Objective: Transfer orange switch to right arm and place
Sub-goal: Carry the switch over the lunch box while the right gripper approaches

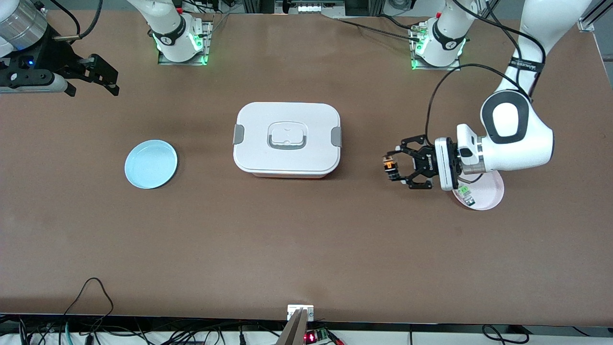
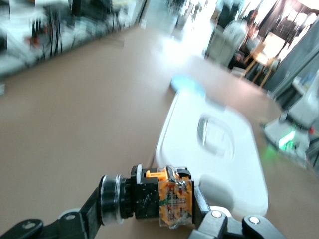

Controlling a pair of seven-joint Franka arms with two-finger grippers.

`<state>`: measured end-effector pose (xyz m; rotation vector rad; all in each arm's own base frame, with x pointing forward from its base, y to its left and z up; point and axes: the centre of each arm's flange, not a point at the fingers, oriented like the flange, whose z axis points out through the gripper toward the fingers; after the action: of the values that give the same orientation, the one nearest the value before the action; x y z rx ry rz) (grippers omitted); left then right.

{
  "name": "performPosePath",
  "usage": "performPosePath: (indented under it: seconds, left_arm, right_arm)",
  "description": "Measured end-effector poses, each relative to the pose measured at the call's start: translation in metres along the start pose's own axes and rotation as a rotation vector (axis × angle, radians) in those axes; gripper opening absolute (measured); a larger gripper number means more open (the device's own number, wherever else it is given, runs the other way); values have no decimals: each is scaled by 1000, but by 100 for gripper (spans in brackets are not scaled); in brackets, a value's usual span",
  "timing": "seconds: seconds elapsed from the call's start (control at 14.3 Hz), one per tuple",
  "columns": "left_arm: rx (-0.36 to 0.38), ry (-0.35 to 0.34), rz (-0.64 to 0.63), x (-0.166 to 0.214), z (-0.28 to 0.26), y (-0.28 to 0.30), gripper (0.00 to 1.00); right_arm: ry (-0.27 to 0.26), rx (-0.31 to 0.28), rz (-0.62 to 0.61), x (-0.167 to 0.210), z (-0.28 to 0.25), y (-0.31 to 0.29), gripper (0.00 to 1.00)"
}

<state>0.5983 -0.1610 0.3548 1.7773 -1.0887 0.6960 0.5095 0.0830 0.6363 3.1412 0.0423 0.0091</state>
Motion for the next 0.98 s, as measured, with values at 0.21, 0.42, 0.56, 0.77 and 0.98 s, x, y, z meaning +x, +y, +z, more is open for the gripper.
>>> performPosePath:
  seconds: [0.21, 0.42, 0.56, 0.77, 0.98]
  left_arm:
    - [-67, 201, -3, 43, 31, 26, 73]
    - [-129, 288, 17, 85, 62, 61, 73]
    - [-146, 298, 54, 107, 70, 79, 73]
    - [-163, 301, 87, 123, 77, 93, 73]
    - [-179, 311, 105, 140, 90, 112, 73]
  right_arm:
    - [-39, 57, -6, 5, 15, -8, 100]
    - [-117, 214, -12, 16, 42, -30, 100]
    - [-170, 392, 4, 23, 54, -45, 100]
    - [-248, 638, 58, 35, 66, -50, 100]
    - [-355, 919, 131, 49, 78, -37, 100]
